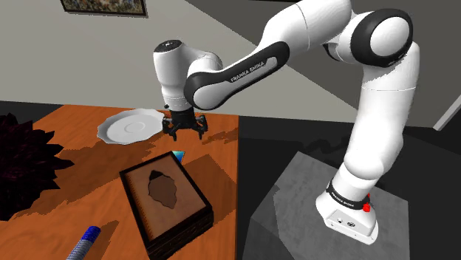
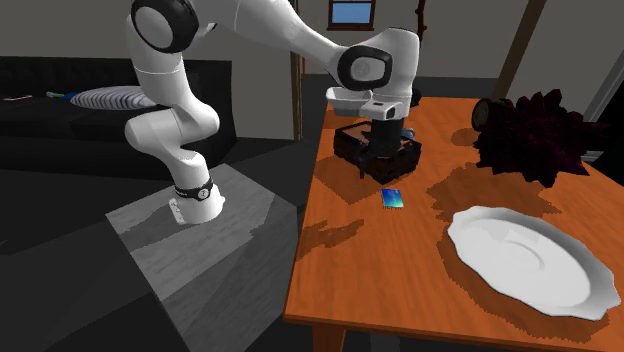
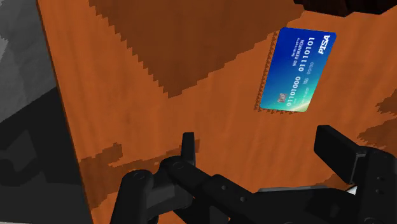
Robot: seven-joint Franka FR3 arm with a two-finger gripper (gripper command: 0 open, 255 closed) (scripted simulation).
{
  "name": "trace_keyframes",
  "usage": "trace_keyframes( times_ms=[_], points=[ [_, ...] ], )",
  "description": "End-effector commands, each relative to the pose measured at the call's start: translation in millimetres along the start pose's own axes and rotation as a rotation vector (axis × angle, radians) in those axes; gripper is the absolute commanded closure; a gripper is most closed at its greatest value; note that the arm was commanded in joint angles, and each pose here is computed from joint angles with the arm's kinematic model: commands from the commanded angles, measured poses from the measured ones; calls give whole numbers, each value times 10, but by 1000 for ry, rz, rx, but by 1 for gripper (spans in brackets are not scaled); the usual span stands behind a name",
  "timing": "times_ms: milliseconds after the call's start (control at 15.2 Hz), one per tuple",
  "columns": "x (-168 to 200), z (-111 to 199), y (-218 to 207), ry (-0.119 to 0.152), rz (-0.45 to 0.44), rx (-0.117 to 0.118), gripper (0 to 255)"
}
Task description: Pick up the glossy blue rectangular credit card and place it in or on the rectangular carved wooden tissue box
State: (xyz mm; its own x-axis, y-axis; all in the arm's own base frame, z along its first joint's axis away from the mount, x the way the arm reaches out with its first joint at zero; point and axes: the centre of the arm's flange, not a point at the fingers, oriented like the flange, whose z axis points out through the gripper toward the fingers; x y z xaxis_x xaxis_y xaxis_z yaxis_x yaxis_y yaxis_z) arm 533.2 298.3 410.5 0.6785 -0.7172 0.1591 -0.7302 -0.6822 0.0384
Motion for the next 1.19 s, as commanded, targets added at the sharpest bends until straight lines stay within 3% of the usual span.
trace_keyframes(
  times_ms=[0,198,726,1122],
  points=[
    [45,150,-230,-7,65,-6,0],
    [151,358,-556,-19,153,-13,0],
    [143,758,-551,-19,153,-13,0],
    [143,758,-551,-19,153,-13,0]
  ],
)
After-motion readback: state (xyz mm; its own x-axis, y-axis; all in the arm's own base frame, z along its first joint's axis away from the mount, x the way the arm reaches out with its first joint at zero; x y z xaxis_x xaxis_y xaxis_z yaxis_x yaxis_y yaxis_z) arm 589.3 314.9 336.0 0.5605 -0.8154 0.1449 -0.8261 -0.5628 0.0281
